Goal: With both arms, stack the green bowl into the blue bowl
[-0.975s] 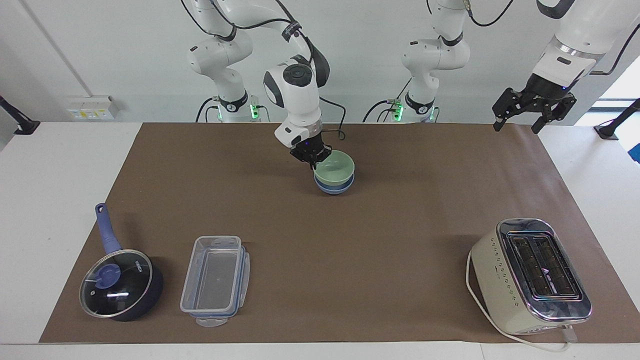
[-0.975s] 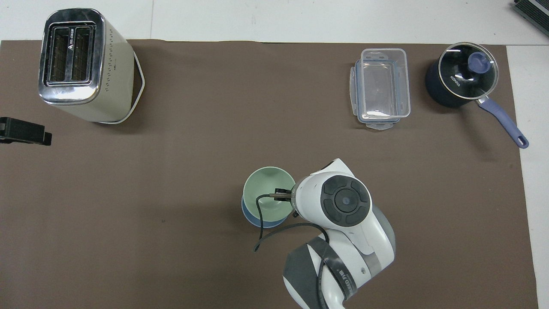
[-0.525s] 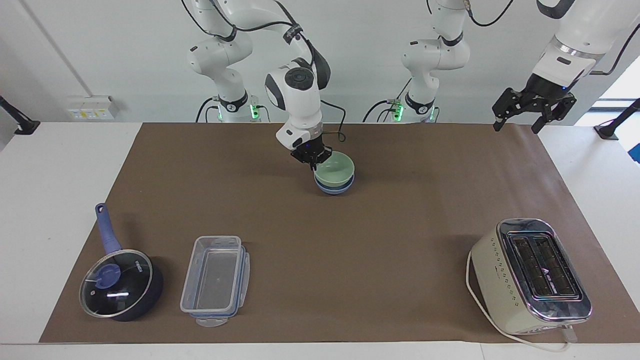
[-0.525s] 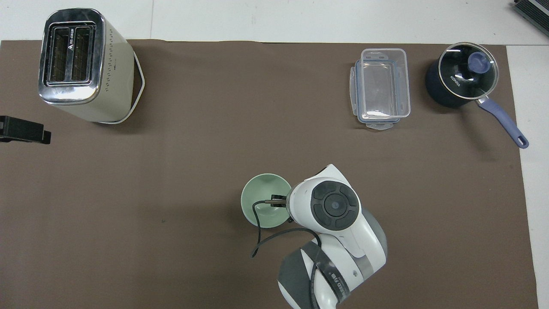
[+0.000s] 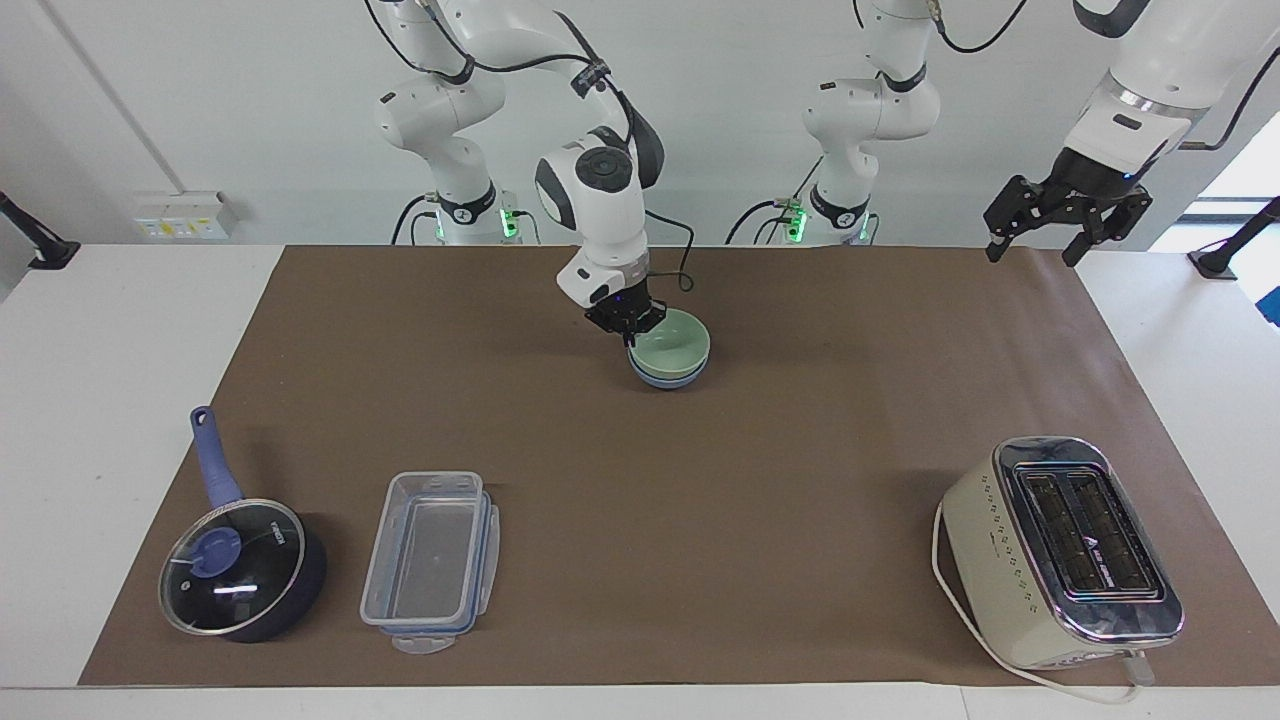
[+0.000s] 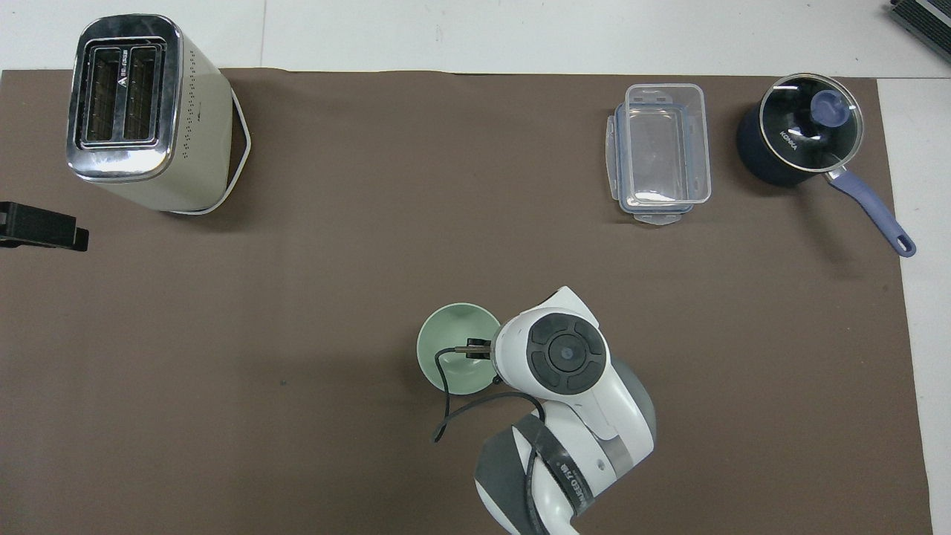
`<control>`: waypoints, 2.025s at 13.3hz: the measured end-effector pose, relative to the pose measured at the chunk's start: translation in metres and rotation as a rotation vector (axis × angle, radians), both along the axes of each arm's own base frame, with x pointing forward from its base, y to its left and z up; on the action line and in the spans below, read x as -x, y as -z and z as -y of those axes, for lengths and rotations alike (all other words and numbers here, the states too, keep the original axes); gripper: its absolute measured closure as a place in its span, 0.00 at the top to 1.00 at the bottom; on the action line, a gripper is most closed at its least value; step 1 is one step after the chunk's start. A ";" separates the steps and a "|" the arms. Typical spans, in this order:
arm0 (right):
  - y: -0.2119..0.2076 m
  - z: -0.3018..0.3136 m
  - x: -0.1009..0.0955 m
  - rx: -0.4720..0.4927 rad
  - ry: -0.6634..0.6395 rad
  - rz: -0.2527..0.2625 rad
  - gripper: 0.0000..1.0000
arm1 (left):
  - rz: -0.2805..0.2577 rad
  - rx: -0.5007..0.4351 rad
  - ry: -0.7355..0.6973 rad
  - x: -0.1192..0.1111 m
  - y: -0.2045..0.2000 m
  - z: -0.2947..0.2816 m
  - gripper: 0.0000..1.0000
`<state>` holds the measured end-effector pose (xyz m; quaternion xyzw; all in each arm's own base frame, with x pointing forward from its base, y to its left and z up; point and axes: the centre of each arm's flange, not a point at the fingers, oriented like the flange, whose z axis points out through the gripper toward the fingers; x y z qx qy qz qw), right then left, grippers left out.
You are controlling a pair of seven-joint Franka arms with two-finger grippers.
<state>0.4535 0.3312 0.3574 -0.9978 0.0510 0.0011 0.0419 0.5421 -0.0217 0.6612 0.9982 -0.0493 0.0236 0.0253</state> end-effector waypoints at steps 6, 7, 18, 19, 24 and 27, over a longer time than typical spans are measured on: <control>-0.004 0.001 -0.005 -0.009 0.008 0.014 0.49 | -0.001 0.000 0.000 0.000 0.000 0.000 1.00; -0.009 0.004 -0.011 -0.017 0.017 0.027 0.59 | -0.001 0.000 0.000 0.000 0.000 0.000 1.00; -0.108 0.159 -0.083 0.041 0.107 0.055 1.00 | -0.001 0.000 0.000 0.000 0.000 0.000 1.00; -0.117 0.173 -0.078 0.051 0.102 0.027 1.00 | -0.001 0.000 0.000 0.000 0.000 0.000 1.00; -0.170 0.290 -0.062 0.057 0.083 -0.023 1.00 | -0.001 0.000 0.000 0.000 0.000 0.000 1.00; -0.220 0.341 -0.059 0.053 0.106 -0.001 1.00 | -0.001 0.000 0.000 0.000 0.000 0.000 1.00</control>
